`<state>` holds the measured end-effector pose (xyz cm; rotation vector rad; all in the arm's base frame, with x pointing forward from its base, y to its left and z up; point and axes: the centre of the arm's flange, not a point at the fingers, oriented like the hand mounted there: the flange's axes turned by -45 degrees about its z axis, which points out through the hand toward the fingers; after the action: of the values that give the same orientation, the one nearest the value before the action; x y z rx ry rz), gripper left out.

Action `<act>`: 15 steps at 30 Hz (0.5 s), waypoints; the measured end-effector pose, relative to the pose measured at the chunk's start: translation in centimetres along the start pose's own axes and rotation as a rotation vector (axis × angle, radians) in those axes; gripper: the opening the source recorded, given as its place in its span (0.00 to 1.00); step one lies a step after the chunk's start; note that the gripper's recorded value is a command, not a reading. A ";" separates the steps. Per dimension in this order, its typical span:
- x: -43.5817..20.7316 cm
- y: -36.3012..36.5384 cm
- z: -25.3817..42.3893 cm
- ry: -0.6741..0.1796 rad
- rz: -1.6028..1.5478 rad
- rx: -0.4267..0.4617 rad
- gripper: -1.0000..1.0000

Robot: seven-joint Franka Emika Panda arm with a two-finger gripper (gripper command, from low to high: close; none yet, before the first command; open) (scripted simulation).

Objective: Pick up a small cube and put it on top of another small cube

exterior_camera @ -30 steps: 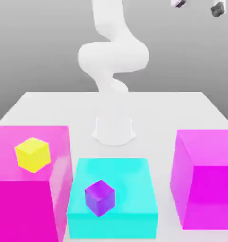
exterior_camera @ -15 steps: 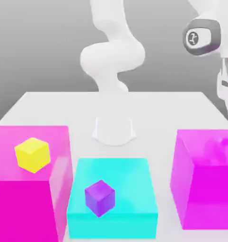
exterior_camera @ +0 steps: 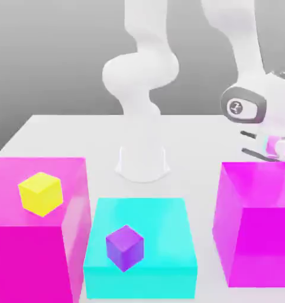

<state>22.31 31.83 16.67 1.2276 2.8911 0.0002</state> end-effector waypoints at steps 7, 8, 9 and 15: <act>0.0 -0.2 2.8 0.000 -0.001 0.002 0.00; 0.0 -0.2 2.9 0.000 -0.001 0.003 0.00; 0.0 -0.2 3.3 0.000 -0.001 0.003 0.00; 0.0 -0.1 -1.3 -0.001 -0.001 0.002 0.00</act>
<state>22.27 31.77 17.94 1.2263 2.8912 -0.0032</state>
